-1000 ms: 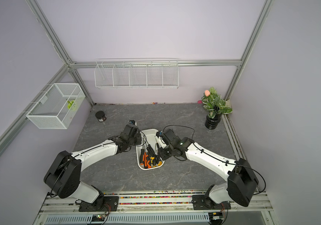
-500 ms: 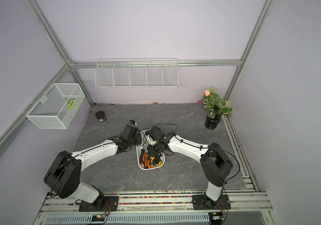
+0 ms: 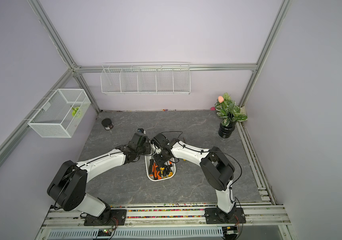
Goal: Take out the screwdriver from the storage box
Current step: Pick up the screwdriver from the storage box, then place the screwdriver at the center of the board.
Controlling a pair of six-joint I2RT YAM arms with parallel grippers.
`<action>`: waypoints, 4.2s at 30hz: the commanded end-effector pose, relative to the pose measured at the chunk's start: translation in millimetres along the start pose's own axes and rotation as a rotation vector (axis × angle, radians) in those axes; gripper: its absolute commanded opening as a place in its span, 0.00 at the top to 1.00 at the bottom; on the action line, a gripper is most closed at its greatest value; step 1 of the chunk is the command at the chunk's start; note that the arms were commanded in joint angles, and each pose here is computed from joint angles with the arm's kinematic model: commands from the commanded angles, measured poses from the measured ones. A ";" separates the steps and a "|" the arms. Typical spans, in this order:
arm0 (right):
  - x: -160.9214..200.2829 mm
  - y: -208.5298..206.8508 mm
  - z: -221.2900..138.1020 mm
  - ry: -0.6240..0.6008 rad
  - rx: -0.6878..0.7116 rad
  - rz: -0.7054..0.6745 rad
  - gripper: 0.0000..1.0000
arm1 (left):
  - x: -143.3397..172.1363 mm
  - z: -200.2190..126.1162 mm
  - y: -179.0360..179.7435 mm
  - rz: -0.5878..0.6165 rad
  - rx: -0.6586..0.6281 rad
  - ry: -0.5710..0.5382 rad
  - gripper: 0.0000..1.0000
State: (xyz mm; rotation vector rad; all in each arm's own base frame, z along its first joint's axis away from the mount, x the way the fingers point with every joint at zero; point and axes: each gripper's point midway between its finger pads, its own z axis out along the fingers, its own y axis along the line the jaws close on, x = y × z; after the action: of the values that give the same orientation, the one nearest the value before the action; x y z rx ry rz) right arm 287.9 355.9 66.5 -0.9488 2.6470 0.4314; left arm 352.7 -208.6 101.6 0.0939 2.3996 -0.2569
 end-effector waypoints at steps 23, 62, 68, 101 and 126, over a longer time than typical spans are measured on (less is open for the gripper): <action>41.4 -47.3 30.6 0.245 0.252 -0.134 0.71 | -1.7 0.1 -6.3 -0.029 0.029 -0.017 1.00; 80.3 -33.6 37.8 0.365 0.133 -0.136 0.71 | 0.6 0.4 -1.1 -0.035 0.004 -0.015 1.00; 79.9 -40.3 35.1 0.370 0.160 -0.136 0.66 | -0.4 0.7 -2.0 -0.036 0.006 -0.015 1.00; 6.6 -28.8 -60.1 -0.130 -0.234 0.153 1.00 | 3.9 6.2 -2.5 -0.038 0.008 -0.004 1.00; 58.6 -180.8 -113.8 -0.062 0.130 0.291 1.00 | 5.6 11.9 -3.5 -0.022 0.004 0.010 1.00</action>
State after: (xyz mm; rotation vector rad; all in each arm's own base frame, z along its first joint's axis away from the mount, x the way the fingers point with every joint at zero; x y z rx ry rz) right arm 342.6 170.0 130.2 -0.4829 2.6550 0.4774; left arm 345.1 -213.8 86.3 0.0619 2.4417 -0.2927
